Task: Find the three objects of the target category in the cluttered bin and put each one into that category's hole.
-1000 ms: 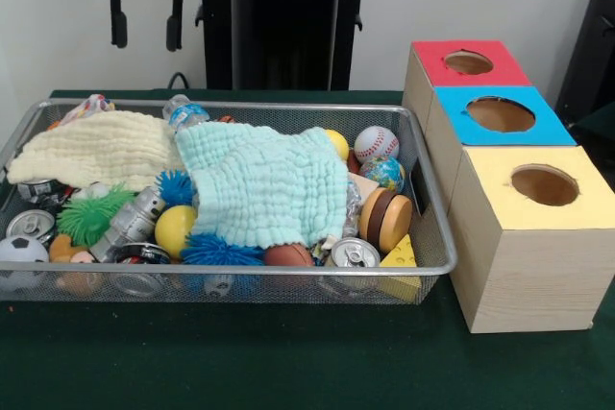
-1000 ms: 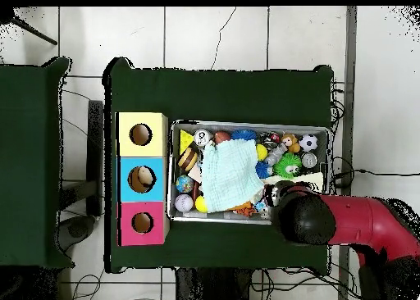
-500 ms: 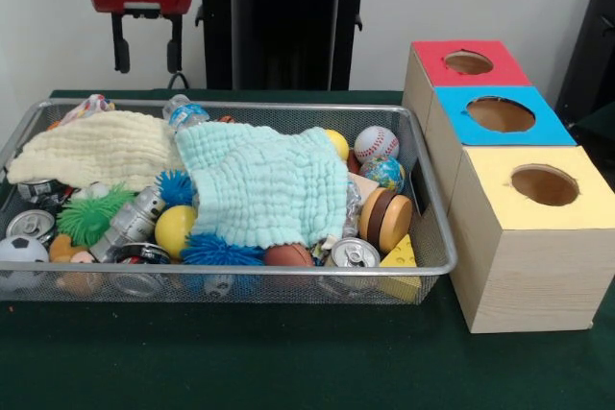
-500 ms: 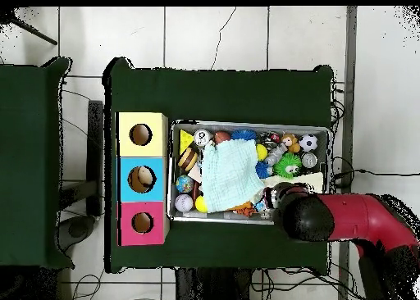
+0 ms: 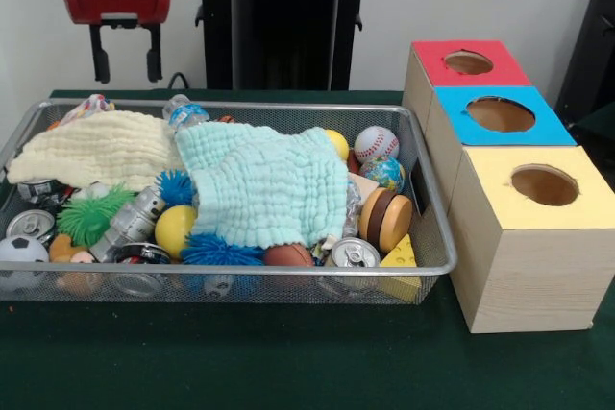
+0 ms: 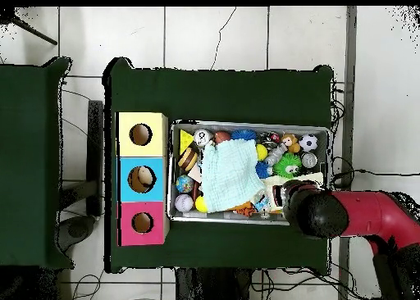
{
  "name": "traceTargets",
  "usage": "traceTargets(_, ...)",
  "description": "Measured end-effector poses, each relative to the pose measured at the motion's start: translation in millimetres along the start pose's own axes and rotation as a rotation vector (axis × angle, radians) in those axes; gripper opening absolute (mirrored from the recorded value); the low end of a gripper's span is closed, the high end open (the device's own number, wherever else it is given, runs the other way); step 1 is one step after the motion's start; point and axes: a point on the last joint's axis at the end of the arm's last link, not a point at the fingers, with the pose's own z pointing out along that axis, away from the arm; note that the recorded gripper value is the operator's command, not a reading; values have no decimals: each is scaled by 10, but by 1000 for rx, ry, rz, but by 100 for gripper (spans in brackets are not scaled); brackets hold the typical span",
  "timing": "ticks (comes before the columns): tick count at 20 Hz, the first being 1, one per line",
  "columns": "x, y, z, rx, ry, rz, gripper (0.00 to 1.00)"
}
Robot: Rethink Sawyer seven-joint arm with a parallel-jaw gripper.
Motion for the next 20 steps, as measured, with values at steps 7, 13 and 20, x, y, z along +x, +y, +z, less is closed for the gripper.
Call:
traceTargets(7,-21,-215,-102,0,41,-59,100)
traceTargets(13,-80,-270,-124,17,33,-83,100)
traceTargets(20,-87,-228,-79,28,38,-111,100)
